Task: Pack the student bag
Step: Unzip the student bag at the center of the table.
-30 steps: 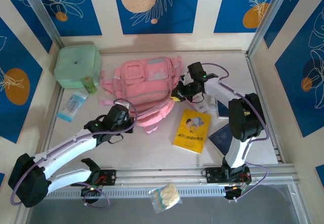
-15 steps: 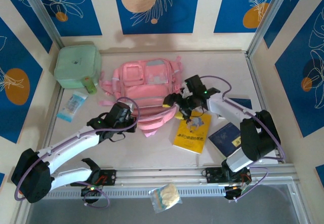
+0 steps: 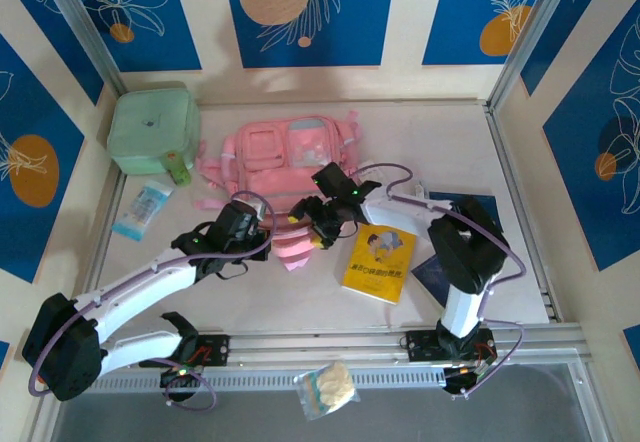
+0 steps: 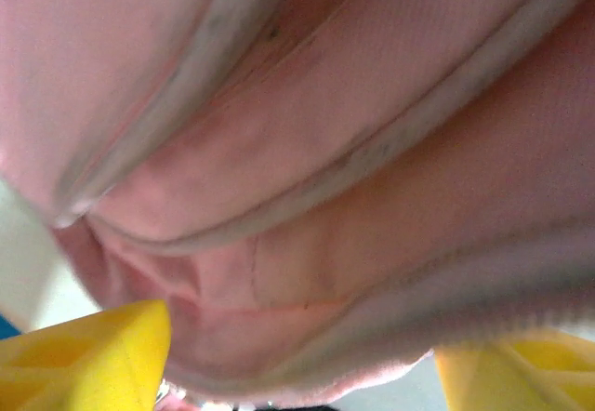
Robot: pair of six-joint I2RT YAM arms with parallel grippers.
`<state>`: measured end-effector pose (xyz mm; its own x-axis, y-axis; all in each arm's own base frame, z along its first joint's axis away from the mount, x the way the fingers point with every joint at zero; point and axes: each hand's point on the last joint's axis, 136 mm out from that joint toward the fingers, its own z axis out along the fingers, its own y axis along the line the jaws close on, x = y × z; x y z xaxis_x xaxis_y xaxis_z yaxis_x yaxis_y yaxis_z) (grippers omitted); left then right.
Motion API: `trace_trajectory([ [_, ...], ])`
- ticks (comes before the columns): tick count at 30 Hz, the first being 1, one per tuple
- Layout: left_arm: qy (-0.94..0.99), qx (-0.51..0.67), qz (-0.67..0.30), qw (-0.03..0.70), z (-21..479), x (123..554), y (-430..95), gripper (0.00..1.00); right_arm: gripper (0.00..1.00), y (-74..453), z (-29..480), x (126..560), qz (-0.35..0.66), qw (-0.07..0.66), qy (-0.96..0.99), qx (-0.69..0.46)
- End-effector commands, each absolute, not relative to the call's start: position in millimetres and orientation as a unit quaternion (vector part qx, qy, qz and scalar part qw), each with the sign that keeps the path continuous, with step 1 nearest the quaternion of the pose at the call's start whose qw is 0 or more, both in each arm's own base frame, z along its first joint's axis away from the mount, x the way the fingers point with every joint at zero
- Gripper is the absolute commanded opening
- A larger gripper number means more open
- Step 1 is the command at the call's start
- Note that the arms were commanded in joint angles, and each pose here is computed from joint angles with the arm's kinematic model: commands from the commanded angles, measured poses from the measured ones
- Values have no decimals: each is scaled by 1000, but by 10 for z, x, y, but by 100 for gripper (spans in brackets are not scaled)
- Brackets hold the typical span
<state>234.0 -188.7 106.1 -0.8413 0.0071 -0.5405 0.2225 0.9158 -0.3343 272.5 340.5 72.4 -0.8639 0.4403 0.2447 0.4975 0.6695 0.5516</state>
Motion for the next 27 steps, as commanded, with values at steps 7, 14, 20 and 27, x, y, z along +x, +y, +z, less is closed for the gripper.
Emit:
trace_trajectory([
  [7, 928, 51, -210, 305, 1255, 2409, -1893, 0, 25, 3442, 618, 2841, -294, 4, -936, -193],
  [14, 942, 11, -140, 305, 1169, 2381, -1524, 0, 0, 3142, 740, 2831, -305, -7, -942, -141],
  [20, 946, -24, -122, 300, 1111, 2491, -1231, 0, 0, 2902, 934, 2851, -334, -5, -937, -105],
  [27, 947, -57, -111, 296, 1020, 2783, -982, 0, 0, 2760, 1101, 2837, -358, -4, -931, -69],
])
